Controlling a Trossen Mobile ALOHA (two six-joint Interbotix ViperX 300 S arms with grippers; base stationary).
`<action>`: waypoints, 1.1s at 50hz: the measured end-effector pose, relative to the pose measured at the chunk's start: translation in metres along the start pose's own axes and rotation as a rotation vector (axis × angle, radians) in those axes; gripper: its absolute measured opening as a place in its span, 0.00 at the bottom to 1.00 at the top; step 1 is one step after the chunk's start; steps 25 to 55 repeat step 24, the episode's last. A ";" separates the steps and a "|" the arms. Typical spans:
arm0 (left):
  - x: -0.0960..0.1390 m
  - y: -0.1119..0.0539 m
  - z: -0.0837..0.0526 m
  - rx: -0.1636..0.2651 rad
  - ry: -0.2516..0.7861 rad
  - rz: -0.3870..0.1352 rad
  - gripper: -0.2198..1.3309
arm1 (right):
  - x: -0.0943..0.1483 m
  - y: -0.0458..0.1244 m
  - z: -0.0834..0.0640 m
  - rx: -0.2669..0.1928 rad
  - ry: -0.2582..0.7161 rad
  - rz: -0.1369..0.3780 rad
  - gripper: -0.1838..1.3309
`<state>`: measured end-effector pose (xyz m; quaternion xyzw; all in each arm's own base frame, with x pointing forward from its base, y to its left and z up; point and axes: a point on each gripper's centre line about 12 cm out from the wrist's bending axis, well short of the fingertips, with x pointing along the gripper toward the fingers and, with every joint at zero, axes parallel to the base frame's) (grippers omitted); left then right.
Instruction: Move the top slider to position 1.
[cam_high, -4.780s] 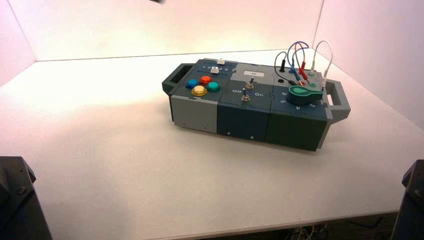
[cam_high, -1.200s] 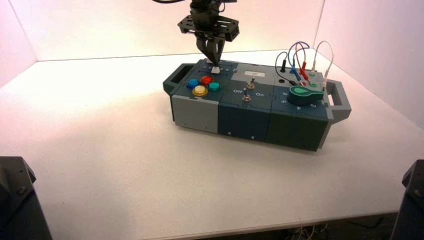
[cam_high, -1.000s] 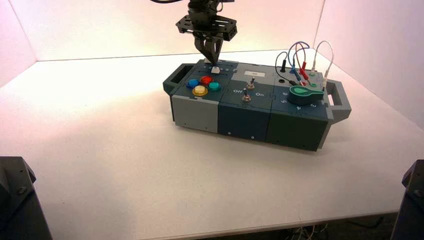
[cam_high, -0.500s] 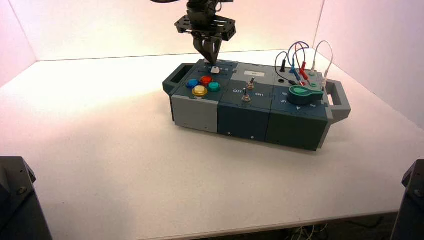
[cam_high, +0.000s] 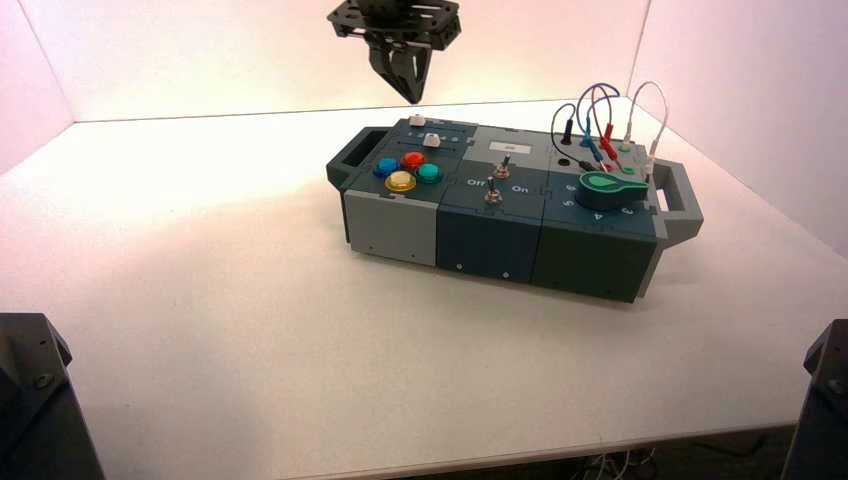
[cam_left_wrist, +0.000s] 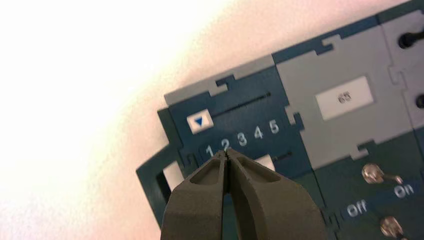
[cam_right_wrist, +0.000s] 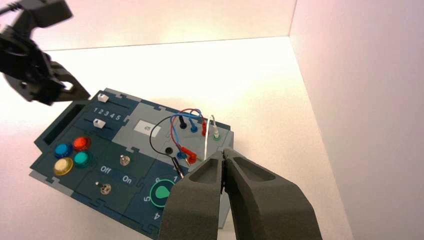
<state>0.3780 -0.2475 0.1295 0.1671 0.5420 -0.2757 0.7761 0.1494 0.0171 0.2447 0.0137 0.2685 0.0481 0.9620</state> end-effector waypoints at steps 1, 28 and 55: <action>-0.001 0.000 -0.001 0.000 0.000 0.000 0.04 | 0.001 0.000 -0.001 0.000 0.003 0.000 0.03; 0.000 -0.002 -0.015 -0.001 0.025 -0.002 0.04 | 0.004 0.000 -0.003 0.002 0.029 -0.002 0.03; 0.000 -0.002 -0.015 -0.001 0.025 -0.002 0.04 | 0.004 0.000 -0.003 0.002 0.029 -0.002 0.03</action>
